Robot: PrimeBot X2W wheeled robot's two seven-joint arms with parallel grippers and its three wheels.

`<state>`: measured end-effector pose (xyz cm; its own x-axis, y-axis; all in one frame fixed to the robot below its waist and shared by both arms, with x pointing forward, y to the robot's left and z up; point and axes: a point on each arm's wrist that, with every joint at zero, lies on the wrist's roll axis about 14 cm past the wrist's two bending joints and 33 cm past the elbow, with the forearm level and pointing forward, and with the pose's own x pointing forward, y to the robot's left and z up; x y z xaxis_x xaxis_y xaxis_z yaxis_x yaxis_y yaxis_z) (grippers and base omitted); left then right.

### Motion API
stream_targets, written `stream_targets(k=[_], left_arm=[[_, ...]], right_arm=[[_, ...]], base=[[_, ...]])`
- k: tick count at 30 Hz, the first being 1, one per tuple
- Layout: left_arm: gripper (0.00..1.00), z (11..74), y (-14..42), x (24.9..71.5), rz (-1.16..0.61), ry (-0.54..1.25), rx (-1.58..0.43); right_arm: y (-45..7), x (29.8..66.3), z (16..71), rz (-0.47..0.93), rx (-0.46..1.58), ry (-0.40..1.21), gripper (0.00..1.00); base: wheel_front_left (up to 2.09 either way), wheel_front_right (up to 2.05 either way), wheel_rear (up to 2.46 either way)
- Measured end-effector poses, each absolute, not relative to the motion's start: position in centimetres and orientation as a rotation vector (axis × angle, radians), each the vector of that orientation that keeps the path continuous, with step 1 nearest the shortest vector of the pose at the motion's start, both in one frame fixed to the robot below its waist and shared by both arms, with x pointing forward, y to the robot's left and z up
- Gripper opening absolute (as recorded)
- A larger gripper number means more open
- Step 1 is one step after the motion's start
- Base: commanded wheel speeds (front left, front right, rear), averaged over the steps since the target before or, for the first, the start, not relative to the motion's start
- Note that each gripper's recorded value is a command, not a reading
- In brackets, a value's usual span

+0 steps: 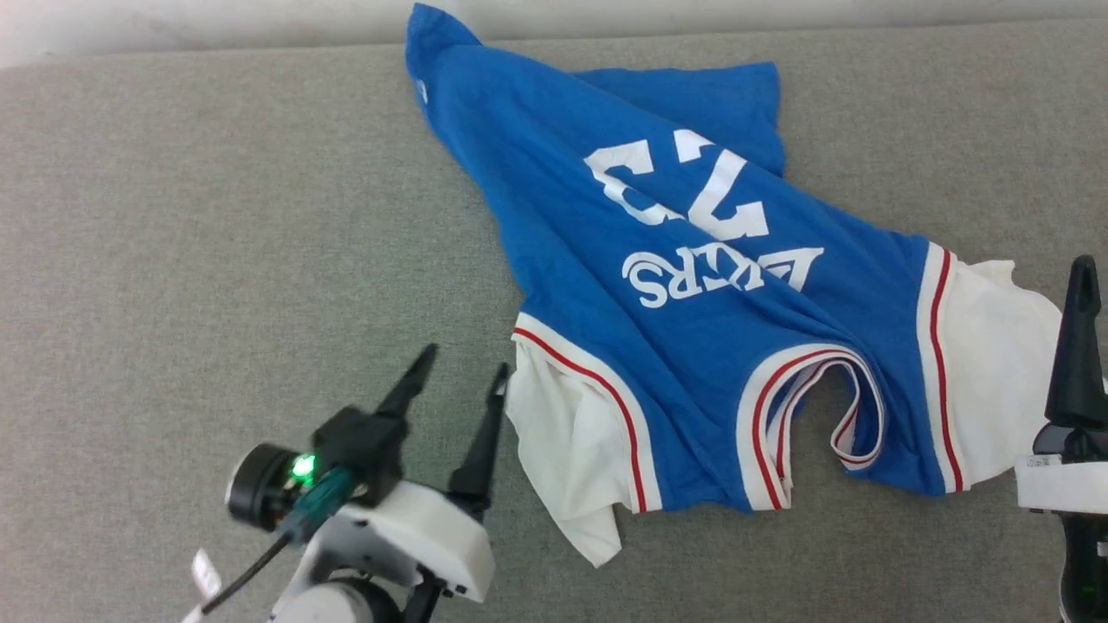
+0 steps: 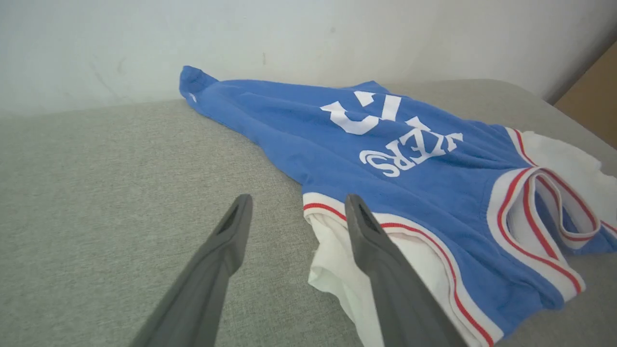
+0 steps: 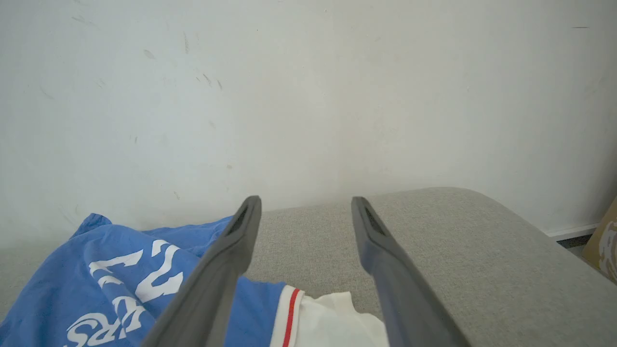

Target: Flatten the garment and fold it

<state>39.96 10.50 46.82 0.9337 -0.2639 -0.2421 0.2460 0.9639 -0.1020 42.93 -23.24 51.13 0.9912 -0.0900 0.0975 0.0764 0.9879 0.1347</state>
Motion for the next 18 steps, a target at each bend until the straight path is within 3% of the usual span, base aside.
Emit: stream_targets(k=[6, 14, 16, 18], left_arm=[[1.00, 43.3, 8.4, 39.6, -0.380, 0.478, 0.017], [1.00, 40.6, 7.5, 39.8, -0.401, 0.615, 0.032], [0.00, 40.3, 6.8, 39.8, -0.411, 0.632, 0.002], [0.00, 40.1, 6.5, 39.8, -0.417, 0.633, -0.008]], right_arm=[[-23.8, 42.6, 50.1, -0.104, 0.148, -0.083, 1.00], [-25.7, 41.7, 48.4, -0.168, 0.157, -0.053, 1.00], [-26.0, 41.4, 48.1, -0.181, 0.159, -0.046, 1.00], [-26.4, 41.2, 47.9, -0.193, 0.157, -0.042, 1.00]], base=[[0.00, 0.00, 0.00], [0.00, 0.00, 0.00], [0.00, 0.00, 0.00], [0.00, 0.00, 0.00]])
